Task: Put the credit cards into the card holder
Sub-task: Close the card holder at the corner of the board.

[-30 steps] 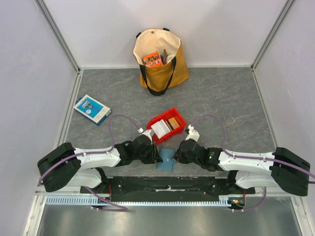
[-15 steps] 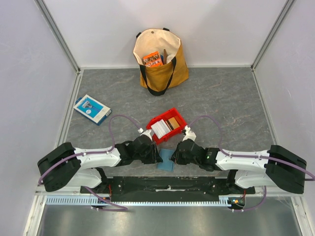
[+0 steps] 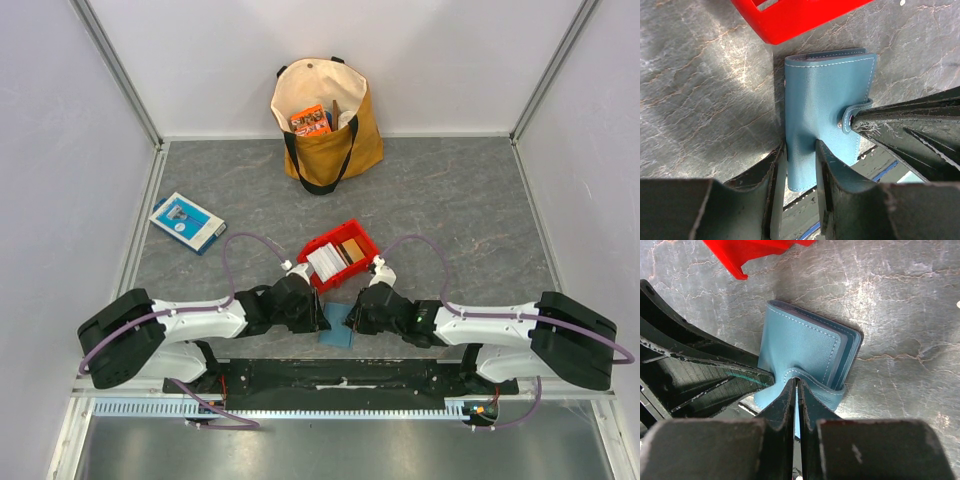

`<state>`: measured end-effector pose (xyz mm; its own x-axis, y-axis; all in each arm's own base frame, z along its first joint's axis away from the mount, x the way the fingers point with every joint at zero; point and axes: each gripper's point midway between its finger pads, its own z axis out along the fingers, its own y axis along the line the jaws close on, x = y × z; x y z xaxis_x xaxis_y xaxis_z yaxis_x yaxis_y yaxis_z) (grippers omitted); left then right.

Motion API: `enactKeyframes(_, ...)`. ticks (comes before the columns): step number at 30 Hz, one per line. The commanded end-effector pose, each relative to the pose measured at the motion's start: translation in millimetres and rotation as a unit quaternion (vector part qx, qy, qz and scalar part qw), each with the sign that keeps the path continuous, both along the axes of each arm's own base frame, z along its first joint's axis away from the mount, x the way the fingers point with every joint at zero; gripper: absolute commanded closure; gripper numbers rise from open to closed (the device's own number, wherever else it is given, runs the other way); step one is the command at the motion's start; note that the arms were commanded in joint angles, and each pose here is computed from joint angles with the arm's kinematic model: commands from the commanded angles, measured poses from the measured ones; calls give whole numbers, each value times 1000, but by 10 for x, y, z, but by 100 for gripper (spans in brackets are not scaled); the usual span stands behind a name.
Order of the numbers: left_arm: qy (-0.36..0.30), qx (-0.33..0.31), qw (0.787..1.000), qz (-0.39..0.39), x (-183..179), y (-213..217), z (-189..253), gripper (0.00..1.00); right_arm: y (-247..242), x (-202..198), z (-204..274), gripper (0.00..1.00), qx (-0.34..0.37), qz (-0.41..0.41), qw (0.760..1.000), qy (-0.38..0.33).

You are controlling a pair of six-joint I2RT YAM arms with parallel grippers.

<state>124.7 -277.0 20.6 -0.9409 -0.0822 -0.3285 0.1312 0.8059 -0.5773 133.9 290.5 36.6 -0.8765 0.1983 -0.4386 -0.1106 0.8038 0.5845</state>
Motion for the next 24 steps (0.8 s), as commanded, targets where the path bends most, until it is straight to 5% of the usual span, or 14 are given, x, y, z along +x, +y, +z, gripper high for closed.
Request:
enactKeyframes(1,4,42,999,-2,-34,87,-137,65,59,9,-11,92,5,3,1000,1)
enactKeyframes(24,7,53,999,1,-24,88,-132,65,15,87,207,91,2,4,999,-34)
